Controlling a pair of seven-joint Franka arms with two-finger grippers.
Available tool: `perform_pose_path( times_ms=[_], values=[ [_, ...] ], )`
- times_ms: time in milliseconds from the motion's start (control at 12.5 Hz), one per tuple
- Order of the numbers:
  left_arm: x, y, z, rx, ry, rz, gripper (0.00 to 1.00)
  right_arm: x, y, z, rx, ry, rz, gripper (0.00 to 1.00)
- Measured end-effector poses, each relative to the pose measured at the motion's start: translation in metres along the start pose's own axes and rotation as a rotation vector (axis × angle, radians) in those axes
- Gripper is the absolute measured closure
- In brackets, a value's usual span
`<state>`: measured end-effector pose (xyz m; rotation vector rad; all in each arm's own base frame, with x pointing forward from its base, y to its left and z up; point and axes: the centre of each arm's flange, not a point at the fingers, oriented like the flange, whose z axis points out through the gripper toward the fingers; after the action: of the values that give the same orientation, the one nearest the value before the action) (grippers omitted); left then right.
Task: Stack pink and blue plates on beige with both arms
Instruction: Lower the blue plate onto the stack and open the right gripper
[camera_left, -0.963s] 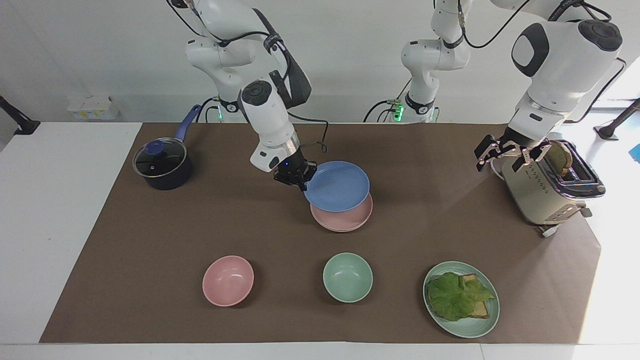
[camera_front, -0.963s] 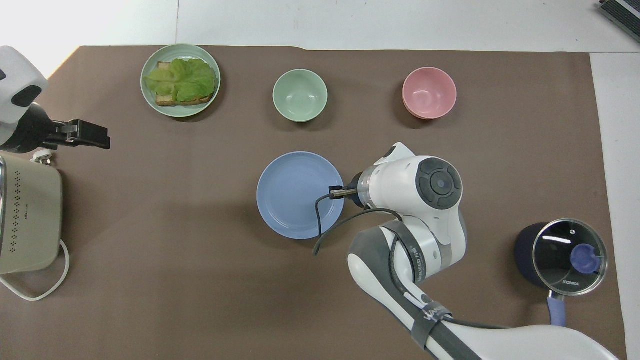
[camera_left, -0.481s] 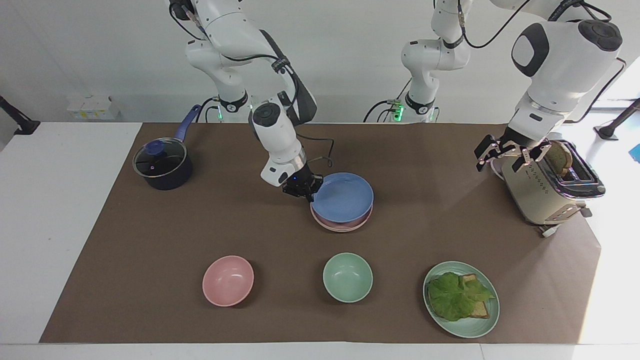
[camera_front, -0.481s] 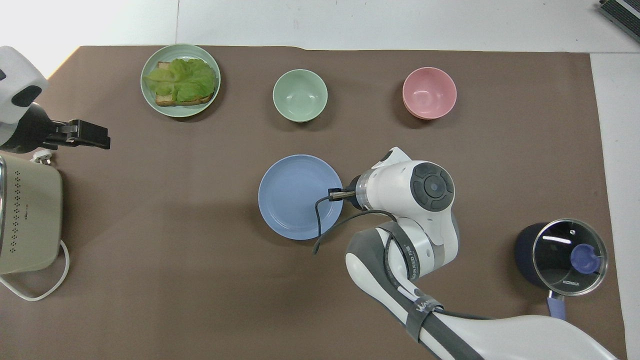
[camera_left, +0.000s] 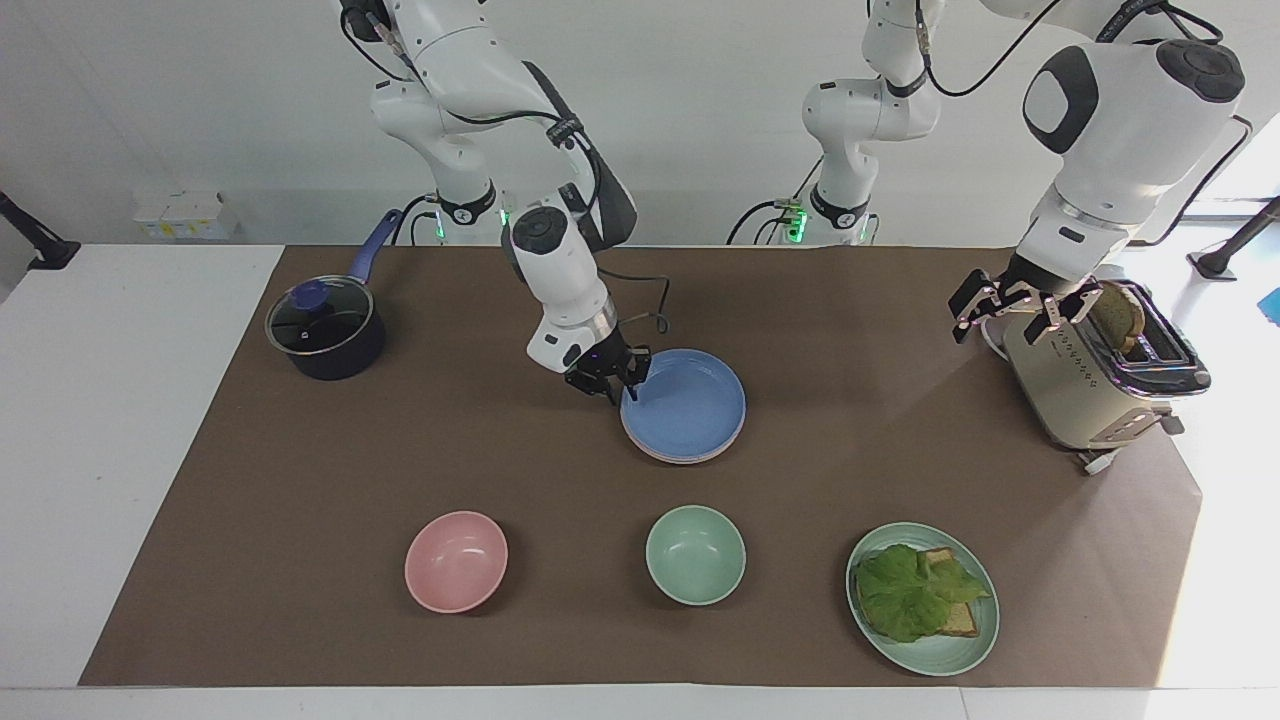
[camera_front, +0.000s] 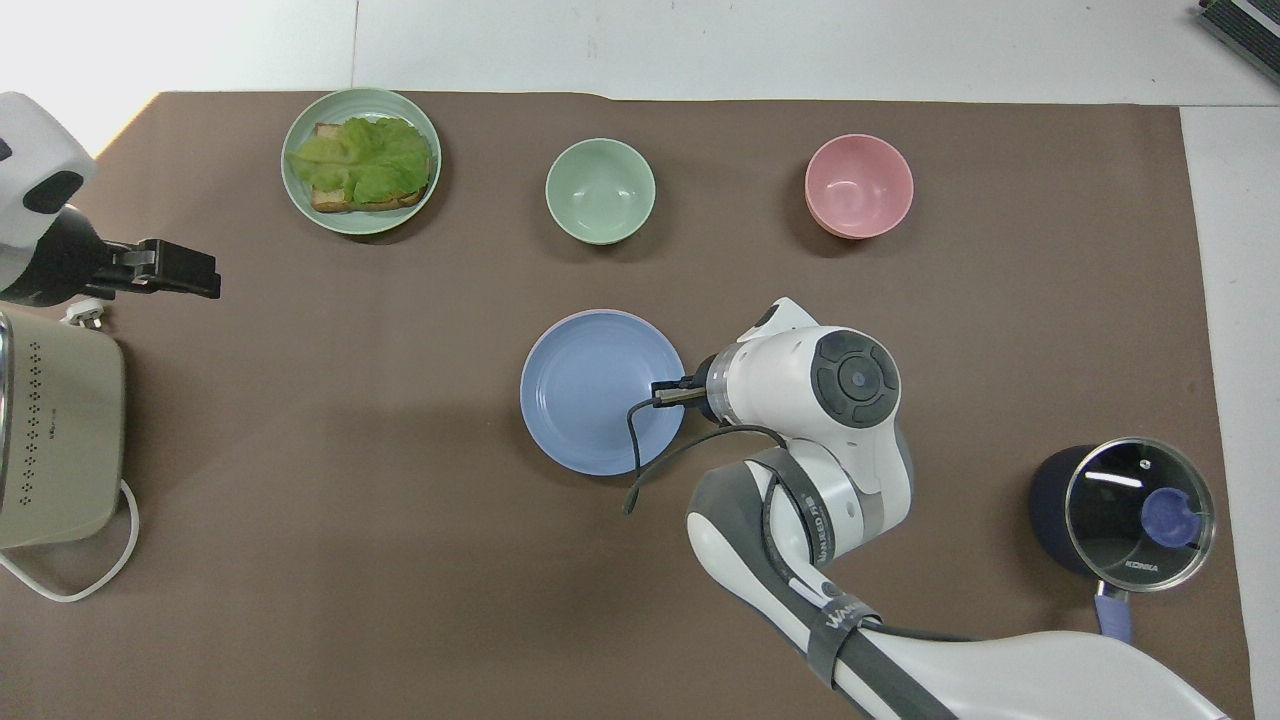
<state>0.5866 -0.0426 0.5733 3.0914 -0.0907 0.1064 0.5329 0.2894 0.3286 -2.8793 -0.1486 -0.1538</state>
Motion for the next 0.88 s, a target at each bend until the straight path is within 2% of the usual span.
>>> perform_pose_path(
  times_ms=[321, 561, 882],
  values=[
    [0.000, 0.000, 0.000, 0.000, 0.000, 0.000, 0.00, 0.005, 0.001, -0.005, -0.011, 0.017, -0.016, 0.03],
    [0.000, 0.000, 0.000, 0.000, 0.000, 0.000, 0.00, 0.014, 0.005, -0.021, -0.009, 0.048, -0.007, 0.00],
    [0.000, 0.000, 0.000, 0.000, 0.000, 0.000, 0.00, 0.028, 0.041, -0.081, -0.049, 0.063, -0.007, 0.00]
  ],
)
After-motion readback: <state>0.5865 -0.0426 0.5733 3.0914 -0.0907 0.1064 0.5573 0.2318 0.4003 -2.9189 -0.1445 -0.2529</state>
